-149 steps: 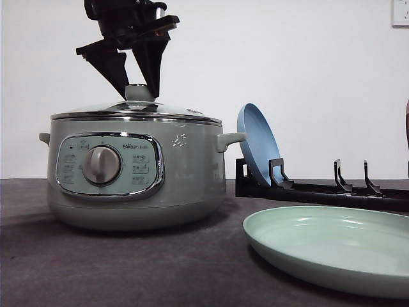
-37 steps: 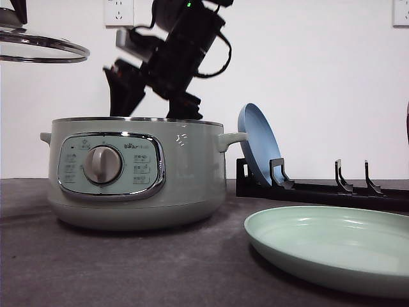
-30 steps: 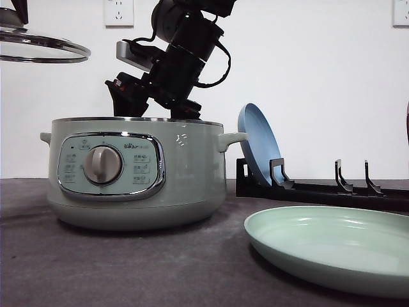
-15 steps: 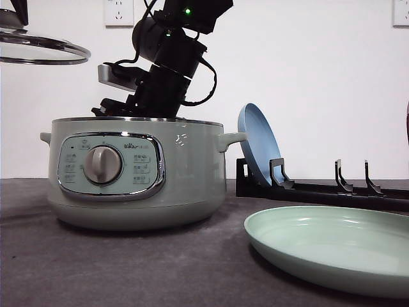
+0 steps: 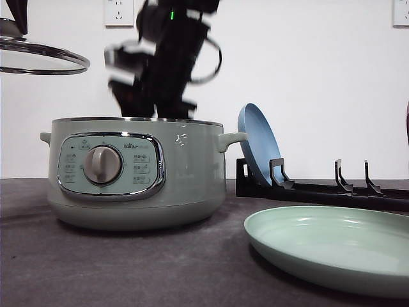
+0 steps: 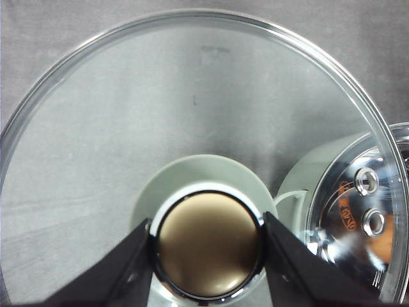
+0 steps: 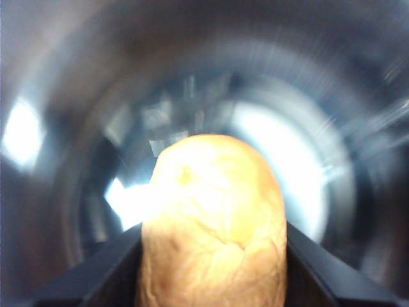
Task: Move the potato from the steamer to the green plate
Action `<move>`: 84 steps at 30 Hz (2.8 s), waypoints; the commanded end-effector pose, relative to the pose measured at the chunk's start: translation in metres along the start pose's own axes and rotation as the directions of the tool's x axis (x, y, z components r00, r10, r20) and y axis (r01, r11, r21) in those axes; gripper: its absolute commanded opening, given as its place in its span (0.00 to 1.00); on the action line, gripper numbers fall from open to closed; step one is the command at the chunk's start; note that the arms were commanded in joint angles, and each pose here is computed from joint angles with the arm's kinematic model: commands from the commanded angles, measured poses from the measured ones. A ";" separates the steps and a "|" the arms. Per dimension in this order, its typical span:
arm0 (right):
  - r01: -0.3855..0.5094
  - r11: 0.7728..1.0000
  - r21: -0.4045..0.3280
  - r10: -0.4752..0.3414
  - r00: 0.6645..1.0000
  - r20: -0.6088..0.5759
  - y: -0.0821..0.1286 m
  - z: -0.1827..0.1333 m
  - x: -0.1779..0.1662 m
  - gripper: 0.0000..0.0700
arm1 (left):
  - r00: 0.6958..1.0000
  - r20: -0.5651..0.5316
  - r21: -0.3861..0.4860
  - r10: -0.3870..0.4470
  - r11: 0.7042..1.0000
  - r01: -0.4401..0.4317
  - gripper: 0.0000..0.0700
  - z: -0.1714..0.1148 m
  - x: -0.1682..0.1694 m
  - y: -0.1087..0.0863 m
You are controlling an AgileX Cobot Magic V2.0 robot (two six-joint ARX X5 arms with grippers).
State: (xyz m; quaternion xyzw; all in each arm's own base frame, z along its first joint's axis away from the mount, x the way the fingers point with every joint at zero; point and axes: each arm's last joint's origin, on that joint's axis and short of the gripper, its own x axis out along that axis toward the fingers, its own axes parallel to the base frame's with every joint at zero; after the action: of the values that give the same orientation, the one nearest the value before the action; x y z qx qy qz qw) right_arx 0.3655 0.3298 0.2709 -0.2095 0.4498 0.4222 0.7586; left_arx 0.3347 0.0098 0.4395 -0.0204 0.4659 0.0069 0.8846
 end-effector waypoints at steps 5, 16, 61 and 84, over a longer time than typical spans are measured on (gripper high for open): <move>0.017 1.000 0.023 -0.018 0.999 0.032 0.008 0.010 -0.067 0.33 | 0.999 0.046 -0.002 -0.001 1.000 0.001 0.00 -0.001 -0.017 0.000; 0.172 0.979 0.106 -0.182 0.980 0.086 0.019 -0.037 -0.217 0.33 | 0.999 0.042 -0.005 0.002 1.000 -0.002 0.00 -0.001 -0.017 0.002; 0.171 0.837 0.519 -0.175 0.984 -0.042 0.018 -0.278 -0.045 0.34 | 0.999 0.037 -0.002 0.002 1.000 -0.002 0.00 -0.001 -0.017 0.001; 0.154 0.839 0.522 -0.202 0.979 0.036 0.025 -0.245 -0.110 0.88 | 0.999 0.038 -0.001 0.002 1.000 -0.002 0.00 -0.001 -0.017 0.001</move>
State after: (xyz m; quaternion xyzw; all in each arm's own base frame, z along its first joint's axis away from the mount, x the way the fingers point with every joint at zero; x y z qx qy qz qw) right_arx 0.1948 0.1216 0.2338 -0.0222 0.4952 0.2187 0.8405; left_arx 0.3346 0.0115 0.4395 -0.0216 0.4661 0.0091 0.8844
